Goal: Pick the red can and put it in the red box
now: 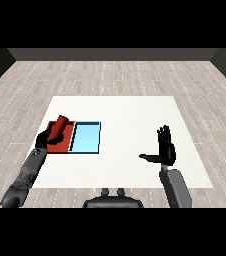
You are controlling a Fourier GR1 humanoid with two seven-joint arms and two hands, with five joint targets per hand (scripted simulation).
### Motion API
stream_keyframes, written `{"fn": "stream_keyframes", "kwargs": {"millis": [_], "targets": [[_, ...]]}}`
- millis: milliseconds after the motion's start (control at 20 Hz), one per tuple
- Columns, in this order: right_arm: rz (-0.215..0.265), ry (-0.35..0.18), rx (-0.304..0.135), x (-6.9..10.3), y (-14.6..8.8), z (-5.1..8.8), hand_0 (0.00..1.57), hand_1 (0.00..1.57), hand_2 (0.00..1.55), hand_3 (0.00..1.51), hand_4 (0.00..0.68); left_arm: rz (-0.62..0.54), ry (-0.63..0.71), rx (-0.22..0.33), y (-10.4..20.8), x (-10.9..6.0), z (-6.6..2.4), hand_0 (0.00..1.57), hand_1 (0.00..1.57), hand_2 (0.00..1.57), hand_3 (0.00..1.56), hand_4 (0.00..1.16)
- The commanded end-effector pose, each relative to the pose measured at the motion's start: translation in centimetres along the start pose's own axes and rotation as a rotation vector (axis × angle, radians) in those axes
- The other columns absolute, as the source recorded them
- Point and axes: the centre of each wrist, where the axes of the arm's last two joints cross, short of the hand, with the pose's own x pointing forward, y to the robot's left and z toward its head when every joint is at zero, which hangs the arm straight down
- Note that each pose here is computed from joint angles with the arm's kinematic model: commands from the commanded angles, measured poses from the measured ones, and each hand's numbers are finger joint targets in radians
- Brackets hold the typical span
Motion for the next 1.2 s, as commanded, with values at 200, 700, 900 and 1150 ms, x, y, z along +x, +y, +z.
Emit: {"fn": "stream_keyframes", "kwargs": {"millis": [200, 700, 900, 1150], "targets": [[0.008, 0.013, -0.005, -2.4, 0.5, -1.0, 0.00, 0.00, 0.00, 0.00, 0.000, -0.100, 0.189, -0.109, -1.5, -2.2, -0.22, 1.12, 1.12, 1.04, 0.00, 0.65], [-0.013, -0.029, 0.007, -1.4, 1.4, -2.2, 0.00, 0.00, 0.00, 0.00, 0.000, 0.110, 0.059, -0.077, 0.6, -2.0, -1.11, 0.00, 0.00, 0.00, 0.00, 0.00], [-0.048, -0.015, 0.024, -2.5, 0.4, -1.3, 0.00, 0.00, 0.00, 0.00, 0.000, 0.508, -0.246, -0.070, -0.6, 2.4, -1.80, 1.02, 1.02, 0.96, 0.00, 0.00], [-0.014, -0.017, 0.062, -1.9, -0.5, -0.7, 0.00, 0.00, 0.00, 0.00, 0.000, 0.981, -0.517, -0.174, -4.3, 6.2, -0.49, 0.00, 0.00, 0.00, 0.00, 0.00]]}}
